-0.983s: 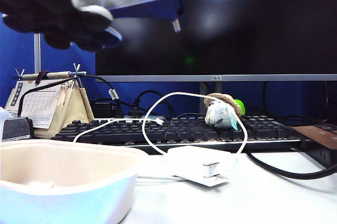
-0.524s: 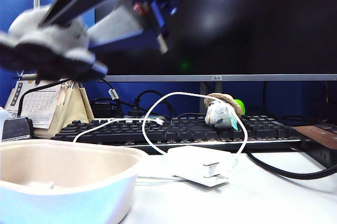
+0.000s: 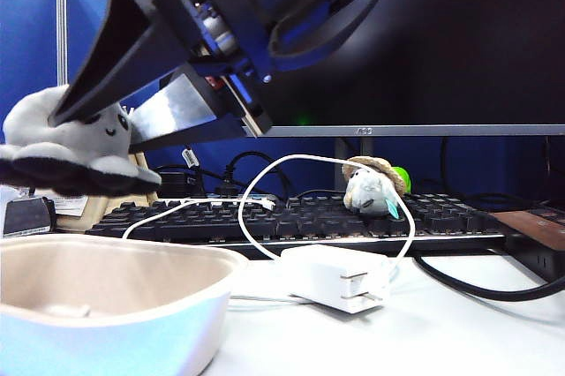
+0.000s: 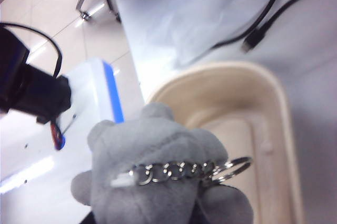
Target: Identity fluffy octopus among items on the table, put them into the paper lunch box.
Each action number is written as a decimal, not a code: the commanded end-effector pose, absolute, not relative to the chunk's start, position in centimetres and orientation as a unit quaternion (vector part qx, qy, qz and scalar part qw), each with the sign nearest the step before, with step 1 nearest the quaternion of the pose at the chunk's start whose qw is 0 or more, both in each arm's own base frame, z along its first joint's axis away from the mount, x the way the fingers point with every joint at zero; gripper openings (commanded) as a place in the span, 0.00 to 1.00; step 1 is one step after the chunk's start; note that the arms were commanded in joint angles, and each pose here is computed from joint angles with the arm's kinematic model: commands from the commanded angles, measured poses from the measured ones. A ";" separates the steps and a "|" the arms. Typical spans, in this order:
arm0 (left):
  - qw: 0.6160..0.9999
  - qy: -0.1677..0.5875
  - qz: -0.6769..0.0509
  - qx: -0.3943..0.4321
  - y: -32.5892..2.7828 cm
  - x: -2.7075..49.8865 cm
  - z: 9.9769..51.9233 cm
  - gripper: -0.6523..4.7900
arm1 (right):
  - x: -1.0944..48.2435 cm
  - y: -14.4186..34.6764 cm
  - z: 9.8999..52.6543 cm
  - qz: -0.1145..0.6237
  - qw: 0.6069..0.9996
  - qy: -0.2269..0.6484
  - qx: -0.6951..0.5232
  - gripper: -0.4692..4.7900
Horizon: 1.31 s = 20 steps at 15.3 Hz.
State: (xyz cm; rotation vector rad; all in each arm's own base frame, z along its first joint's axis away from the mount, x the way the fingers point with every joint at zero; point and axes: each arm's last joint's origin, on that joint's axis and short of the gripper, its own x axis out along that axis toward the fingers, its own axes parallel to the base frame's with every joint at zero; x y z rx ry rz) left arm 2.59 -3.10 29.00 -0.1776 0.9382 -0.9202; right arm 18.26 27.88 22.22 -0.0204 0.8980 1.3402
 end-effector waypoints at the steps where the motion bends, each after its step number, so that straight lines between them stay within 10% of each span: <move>1: 0.791 0.431 -0.428 -0.079 -3.1 2.6 29.0 0.11 | 18.5 28.1 22.4 0.602 0.699 0.386 -0.006 0.39; 20: 0.794 0.430 -0.422 -0.076 -3.1 2.7 29.0 0.11 | 19.3 28.9 19.7 0.568 0.711 0.414 -0.023 0.54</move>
